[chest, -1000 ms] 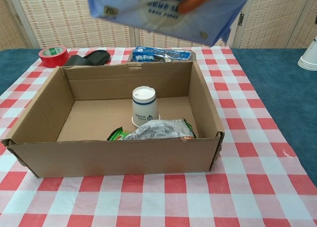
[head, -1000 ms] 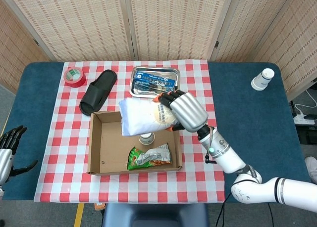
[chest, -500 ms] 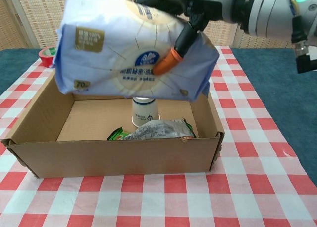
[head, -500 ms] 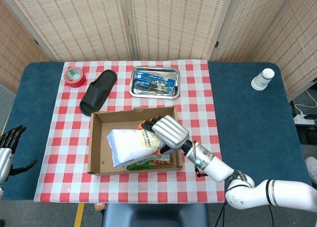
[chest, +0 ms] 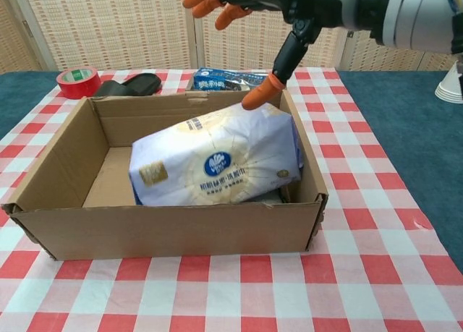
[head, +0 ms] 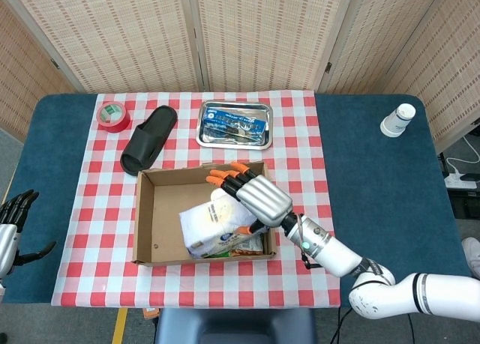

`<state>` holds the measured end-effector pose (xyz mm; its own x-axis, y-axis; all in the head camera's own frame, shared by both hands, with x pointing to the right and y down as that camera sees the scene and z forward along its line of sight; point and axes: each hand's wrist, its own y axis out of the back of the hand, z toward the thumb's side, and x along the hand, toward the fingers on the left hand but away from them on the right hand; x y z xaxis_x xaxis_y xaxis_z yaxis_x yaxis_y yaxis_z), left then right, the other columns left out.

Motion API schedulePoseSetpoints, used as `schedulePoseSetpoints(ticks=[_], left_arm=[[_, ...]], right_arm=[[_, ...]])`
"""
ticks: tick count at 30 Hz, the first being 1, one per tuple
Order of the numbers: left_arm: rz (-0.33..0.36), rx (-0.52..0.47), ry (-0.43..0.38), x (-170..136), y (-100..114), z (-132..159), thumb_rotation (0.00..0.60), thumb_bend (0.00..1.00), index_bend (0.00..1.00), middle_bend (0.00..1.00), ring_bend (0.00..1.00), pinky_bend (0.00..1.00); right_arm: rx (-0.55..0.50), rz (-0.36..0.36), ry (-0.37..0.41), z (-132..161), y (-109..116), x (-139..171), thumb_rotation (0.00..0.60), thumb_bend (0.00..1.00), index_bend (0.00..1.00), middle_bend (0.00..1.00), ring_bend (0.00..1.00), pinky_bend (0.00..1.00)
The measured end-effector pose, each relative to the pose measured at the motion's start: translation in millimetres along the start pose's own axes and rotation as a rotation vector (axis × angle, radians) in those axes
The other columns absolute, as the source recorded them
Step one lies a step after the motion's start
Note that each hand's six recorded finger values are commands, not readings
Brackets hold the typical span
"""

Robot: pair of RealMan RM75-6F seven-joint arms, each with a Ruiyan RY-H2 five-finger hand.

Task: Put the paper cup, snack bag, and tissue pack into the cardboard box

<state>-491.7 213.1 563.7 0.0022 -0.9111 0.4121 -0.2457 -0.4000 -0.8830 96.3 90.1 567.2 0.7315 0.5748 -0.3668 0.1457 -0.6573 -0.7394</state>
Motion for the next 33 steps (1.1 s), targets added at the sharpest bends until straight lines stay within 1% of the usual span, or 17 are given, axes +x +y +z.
schedulePoseSetpoints(ticks=[4, 7, 10, 15, 20, 22, 23, 25, 28, 29, 30, 32, 33], left_arm=[[-0.002, 0.001, 0.002, 0, 0, 0, 0.6, 0.18, 0.0, 0.0, 0.0, 0.08], [-0.004, 0.003, 0.003, 0, -1, -1, 0.6, 0.18, 0.0, 0.0, 0.0, 0.08], [-0.006, 0.006, 0.001, 0, -1, -1, 0.6, 0.18, 0.0, 0.0, 0.0, 0.08], [-0.005, 0.014, -0.002, -1, -2, 0, 0.6, 0.18, 0.0, 0.0, 0.0, 0.08], [-0.001, 0.023, 0.001, -1, -3, 1, 0.6, 0.18, 0.0, 0.0, 0.0, 0.08], [0.0, 0.027, 0.001, -1, -3, 1, 0.6, 0.18, 0.0, 0.0, 0.0, 0.08], [0.0, 0.029, 0.001, -1, -3, 1, 0.6, 0.18, 0.0, 0.0, 0.0, 0.08], [0.0, 0.032, 0.003, -2, -3, 1, 0.6, 0.18, 0.0, 0.0, 0.0, 0.08], [0.005, 0.033, 0.005, -3, -2, 0, 0.6, 0.18, 0.0, 0.0, 0.0, 0.08], [0.007, 0.033, 0.006, -3, -2, 0, 0.6, 0.18, 0.0, 0.0, 0.0, 0.08], [0.009, 0.033, 0.007, -3, -1, -1, 0.6, 0.18, 0.0, 0.0, 0.0, 0.08], [0.011, 0.035, 0.01, -2, -1, -2, 0.6, 0.18, 0.0, 0.0, 0.0, 0.08], [0.011, 0.037, 0.013, -2, -2, -2, 0.6, 0.18, 0.0, 0.0, 0.0, 0.08]], right_arm=[[0.012, -0.047, -0.013, -9, 9, 11, 0.6, 0.0, 0.0, 0.0, 0.0, 0.0], [0.033, -0.083, -0.05, -25, 19, 29, 0.6, 0.0, 0.0, 0.0, 0.0, 0.0], [0.051, -0.12, -0.111, -49, 29, 54, 0.6, 0.0, 0.0, 0.0, 0.0, 0.0], [0.067, -0.169, -0.253, -103, 37, 107, 0.6, 0.0, 0.0, 0.0, 0.0, 0.0], [0.164, -0.225, -0.395, -158, 42, 167, 0.6, 0.0, 0.0, 0.0, 0.0, 0.0], [0.203, -0.252, -0.438, -176, 44, 190, 0.6, 0.0, 0.03, 0.0, 0.0, 0.0], [0.228, -0.269, -0.466, -187, 45, 206, 0.6, 0.0, 0.05, 0.0, 0.0, 0.0], [0.264, -0.282, -0.514, -203, 44, 230, 0.6, 0.0, 0.09, 0.0, 0.0, 0.0], [0.318, -0.27, -0.626, -229, 35, 278, 0.6, 0.0, 0.1, 0.0, 0.0, 0.0], [0.332, -0.256, -0.684, -238, 30, 299, 0.6, 0.0, 0.1, 0.0, 0.0, 0.0], [0.339, -0.245, -0.727, -244, 27, 312, 0.6, 0.0, 0.09, 0.0, 0.0, 0.0], [0.344, -0.225, -0.805, -252, 22, 333, 0.6, 0.0, 0.07, 0.0, 0.0, 0.0], [0.343, -0.218, -0.827, -252, 19, 339, 0.6, 0.0, 0.06, 0.0, 0.0, 0.0]])
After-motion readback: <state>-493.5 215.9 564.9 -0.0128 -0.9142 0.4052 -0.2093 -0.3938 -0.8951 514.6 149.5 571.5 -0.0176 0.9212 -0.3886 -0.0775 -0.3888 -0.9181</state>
